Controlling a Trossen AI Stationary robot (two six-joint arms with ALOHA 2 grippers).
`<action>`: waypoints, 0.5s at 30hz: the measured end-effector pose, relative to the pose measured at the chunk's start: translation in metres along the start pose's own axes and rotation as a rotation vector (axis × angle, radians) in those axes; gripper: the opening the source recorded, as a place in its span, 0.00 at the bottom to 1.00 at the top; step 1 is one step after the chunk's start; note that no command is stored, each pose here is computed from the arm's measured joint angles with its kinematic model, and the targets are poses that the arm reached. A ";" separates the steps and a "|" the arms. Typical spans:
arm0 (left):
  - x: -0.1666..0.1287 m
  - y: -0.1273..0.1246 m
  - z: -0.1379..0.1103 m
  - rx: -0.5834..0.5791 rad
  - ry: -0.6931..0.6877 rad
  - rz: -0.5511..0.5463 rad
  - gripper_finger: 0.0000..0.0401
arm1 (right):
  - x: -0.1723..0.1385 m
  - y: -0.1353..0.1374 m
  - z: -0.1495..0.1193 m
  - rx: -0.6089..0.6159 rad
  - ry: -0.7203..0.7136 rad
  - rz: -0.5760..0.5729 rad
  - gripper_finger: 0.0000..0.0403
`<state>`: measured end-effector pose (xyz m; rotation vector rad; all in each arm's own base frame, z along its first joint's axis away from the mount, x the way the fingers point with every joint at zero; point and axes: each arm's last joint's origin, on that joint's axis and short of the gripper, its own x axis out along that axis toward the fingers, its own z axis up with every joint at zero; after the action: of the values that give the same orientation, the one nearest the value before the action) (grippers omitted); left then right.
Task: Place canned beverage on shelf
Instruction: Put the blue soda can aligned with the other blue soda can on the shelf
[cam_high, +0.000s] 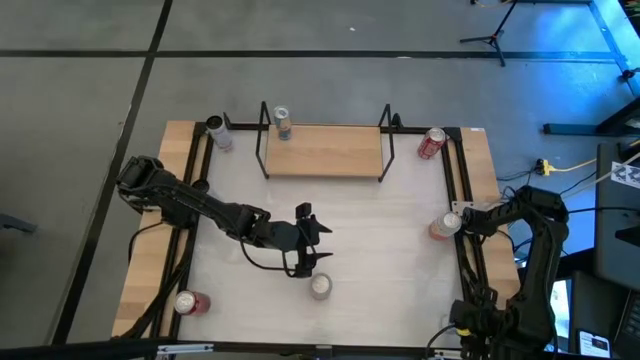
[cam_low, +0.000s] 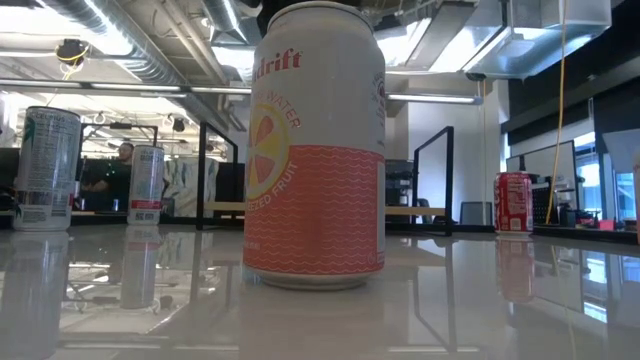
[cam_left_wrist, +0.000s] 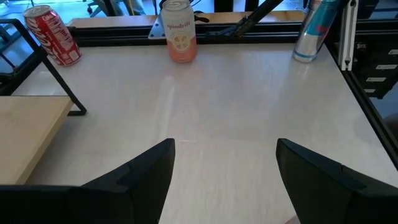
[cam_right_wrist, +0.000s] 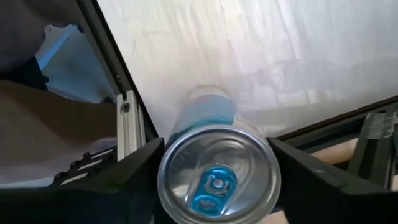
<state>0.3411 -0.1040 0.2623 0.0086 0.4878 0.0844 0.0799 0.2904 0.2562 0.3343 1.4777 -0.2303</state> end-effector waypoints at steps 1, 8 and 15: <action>0.000 0.000 0.000 0.000 -0.001 0.004 0.67 | 0.000 0.000 0.000 0.000 0.000 -0.001 0.60; 0.000 0.001 0.001 -0.001 -0.010 0.036 0.67 | 0.000 0.000 0.001 -0.029 0.000 -0.002 0.55; 0.000 0.001 0.001 -0.002 -0.010 0.039 0.67 | -0.003 -0.001 0.018 -0.080 0.000 0.008 0.55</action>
<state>0.3413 -0.1028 0.2628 0.0167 0.4772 0.1234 0.0956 0.2829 0.2603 0.2763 1.4813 -0.1641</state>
